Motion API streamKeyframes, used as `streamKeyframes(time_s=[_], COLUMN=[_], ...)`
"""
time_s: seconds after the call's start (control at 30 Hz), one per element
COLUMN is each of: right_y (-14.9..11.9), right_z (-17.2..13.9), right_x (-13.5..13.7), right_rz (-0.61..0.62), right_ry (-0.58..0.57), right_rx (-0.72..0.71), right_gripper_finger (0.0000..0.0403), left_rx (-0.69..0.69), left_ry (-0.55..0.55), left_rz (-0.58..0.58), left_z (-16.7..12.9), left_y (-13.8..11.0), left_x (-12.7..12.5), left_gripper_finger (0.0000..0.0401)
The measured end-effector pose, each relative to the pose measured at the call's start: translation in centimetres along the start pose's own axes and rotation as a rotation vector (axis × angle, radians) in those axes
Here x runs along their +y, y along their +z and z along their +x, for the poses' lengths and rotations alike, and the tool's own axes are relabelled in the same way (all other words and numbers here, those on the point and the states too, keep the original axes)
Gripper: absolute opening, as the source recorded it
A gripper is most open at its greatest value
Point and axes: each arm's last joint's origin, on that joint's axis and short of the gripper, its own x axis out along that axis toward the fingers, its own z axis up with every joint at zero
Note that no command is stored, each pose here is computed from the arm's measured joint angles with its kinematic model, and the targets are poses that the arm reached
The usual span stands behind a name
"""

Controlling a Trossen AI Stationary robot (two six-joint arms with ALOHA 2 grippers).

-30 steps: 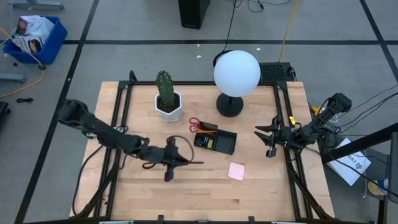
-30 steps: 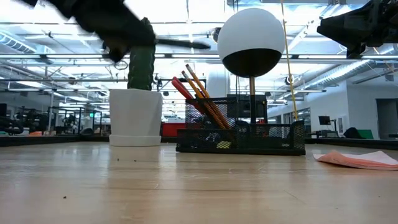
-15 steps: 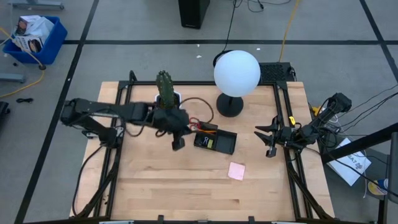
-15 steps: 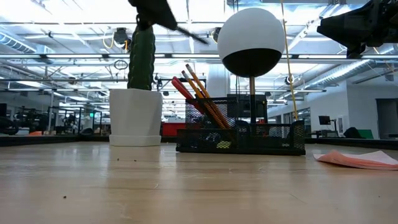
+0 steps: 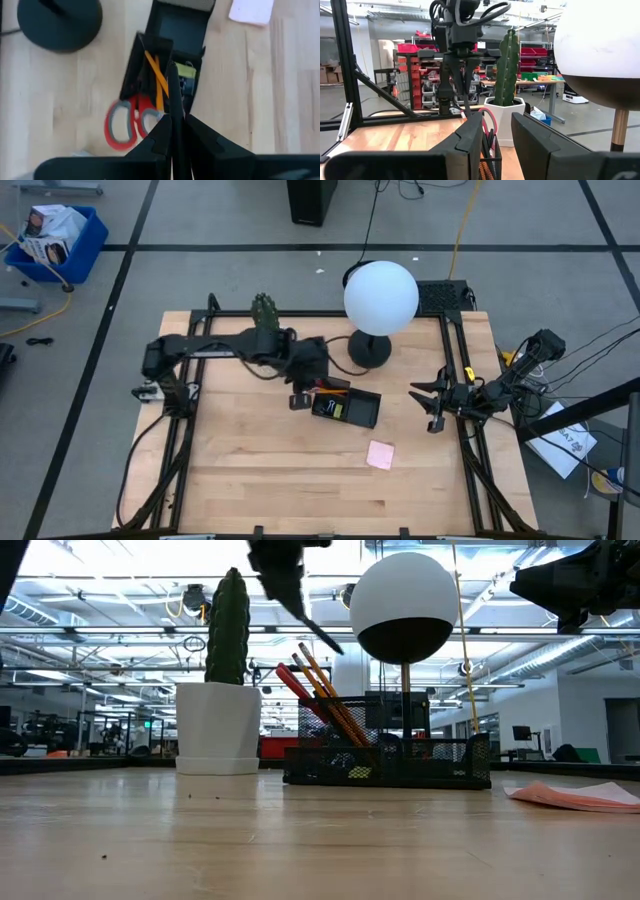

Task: Pick and place office supplies into organizer
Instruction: Put the black pen into the black desk organizer

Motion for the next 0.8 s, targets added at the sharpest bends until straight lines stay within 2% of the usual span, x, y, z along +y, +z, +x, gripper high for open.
streamKeyframes(time_s=[0.13,0.27,0.37,0.6,0.8], right_y=[0.0,0.0,0.0,0.0,0.0], right_z=[0.0,0.0,0.0,0.0,0.0], right_x=[0.0,0.0,0.0,0.0,0.0], right_rz=[0.0,0.001,0.001,0.001,0.0], right_ry=[0.0,0.0,0.0,0.0,0.0], right_rx=[0.0,0.0,0.0,0.0,0.0], right_gripper_finger=[0.01,0.01,0.01,0.01,0.01], left_rx=[0.023,0.093,0.155,0.218,0.199], left_ry=[-0.023,0.02,0.071,0.06,0.051], left_rz=[0.049,0.104,0.126,0.186,0.272], left_z=[0.5,1.3,2.5,4.9,5.3], left_y=[1.7,2.7,3.2,3.5,3.7], left_x=[0.3,0.4,0.8,1.2,1.2], left_gripper_finger=[0.0042,0.0042,0.0042,0.0042,0.0042])
